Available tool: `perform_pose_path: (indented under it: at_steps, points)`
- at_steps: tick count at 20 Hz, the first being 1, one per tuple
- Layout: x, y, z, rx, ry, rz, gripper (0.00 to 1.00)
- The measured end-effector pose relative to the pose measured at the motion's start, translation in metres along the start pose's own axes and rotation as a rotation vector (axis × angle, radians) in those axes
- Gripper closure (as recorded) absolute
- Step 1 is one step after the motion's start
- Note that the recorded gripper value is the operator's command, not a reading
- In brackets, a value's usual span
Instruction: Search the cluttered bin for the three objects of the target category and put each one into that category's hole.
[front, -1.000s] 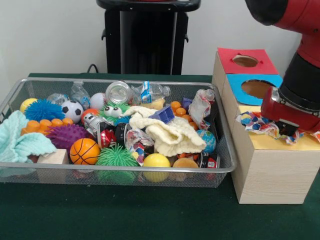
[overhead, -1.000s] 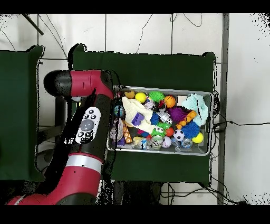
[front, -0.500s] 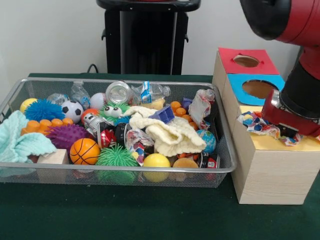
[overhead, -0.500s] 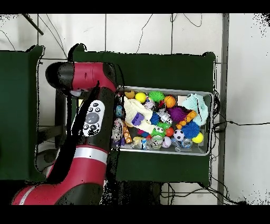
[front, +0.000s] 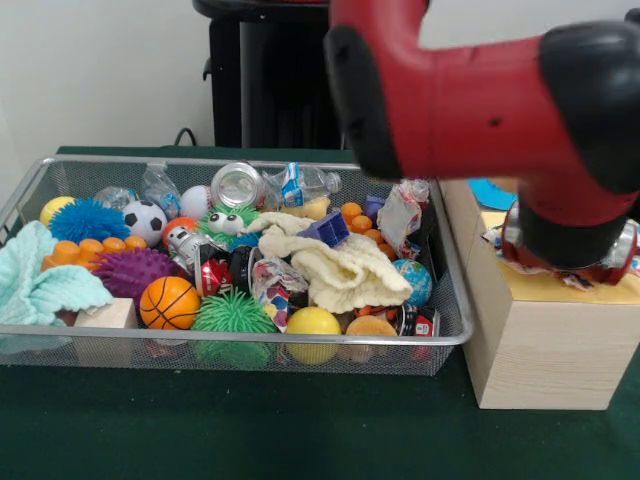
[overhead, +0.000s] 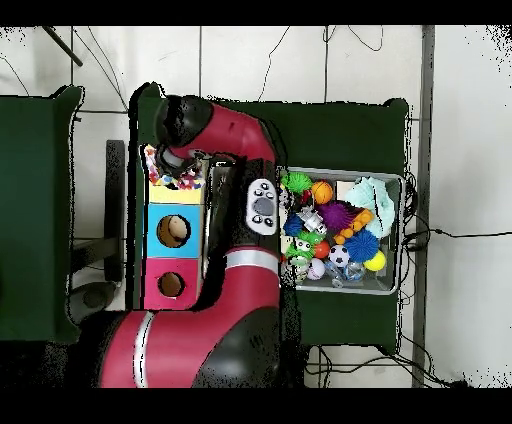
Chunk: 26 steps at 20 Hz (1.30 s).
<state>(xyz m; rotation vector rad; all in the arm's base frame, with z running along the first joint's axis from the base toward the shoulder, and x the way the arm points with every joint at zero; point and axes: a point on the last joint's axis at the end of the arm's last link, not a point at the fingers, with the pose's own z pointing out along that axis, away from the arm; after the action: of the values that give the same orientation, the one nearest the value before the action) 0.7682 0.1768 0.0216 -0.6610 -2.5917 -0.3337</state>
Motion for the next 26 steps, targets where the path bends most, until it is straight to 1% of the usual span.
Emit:
perform_pose_path:
  at_steps: [2,4,5,6,7,8,9,11,12,14,15,17,18,19,20,21,22,23,24,26]
  points:
    - [-0.004,-0.004,0.001,-0.044,0.043,-0.015,1.00]
    - [-0.013,-0.013,0.001,-0.152,0.127,-0.061,1.00]
    - [-0.016,-0.016,0.000,-0.185,0.148,-0.073,1.00]
    - [-0.020,-0.021,-0.002,-0.238,0.183,-0.088,1.00]
    - [-0.022,-0.023,-0.003,-0.259,0.196,-0.092,1.00]
    - [-0.024,-0.027,-0.003,-0.306,0.226,-0.096,1.00]
    - [-0.025,-0.030,-0.004,-0.325,0.237,-0.100,1.00]
    - [-0.026,-0.034,-0.005,-0.339,0.237,-0.109,1.00]
    - [-0.025,-0.034,-0.005,-0.344,0.227,-0.123,1.00]
    - [-0.021,-0.031,-0.005,-0.328,0.184,-0.146,1.00]
    - [-0.015,-0.022,-0.004,-0.277,0.103,-0.167,1.00]
    - [-0.011,-0.017,-0.004,-0.235,0.043,-0.175,1.00]
    - [-0.008,-0.013,-0.002,-0.201,-0.001,-0.178,1.00]
    - [-0.003,-0.008,0.000,-0.143,-0.073,-0.181,1.00]
    - [0.005,-0.001,0.002,-0.077,-0.157,-0.187,1.00]
    - [0.009,0.003,0.002,-0.040,-0.207,-0.193,1.00]
    - [0.016,0.007,0.002,0.014,-0.277,-0.208,1.00]
    - [0.019,0.009,0.003,0.031,-0.299,-0.214,1.00]
    - [0.025,0.014,0.005,0.069,-0.349,-0.237,1.00]
    - [0.033,0.022,0.008,0.099,-0.386,-0.265,1.00]
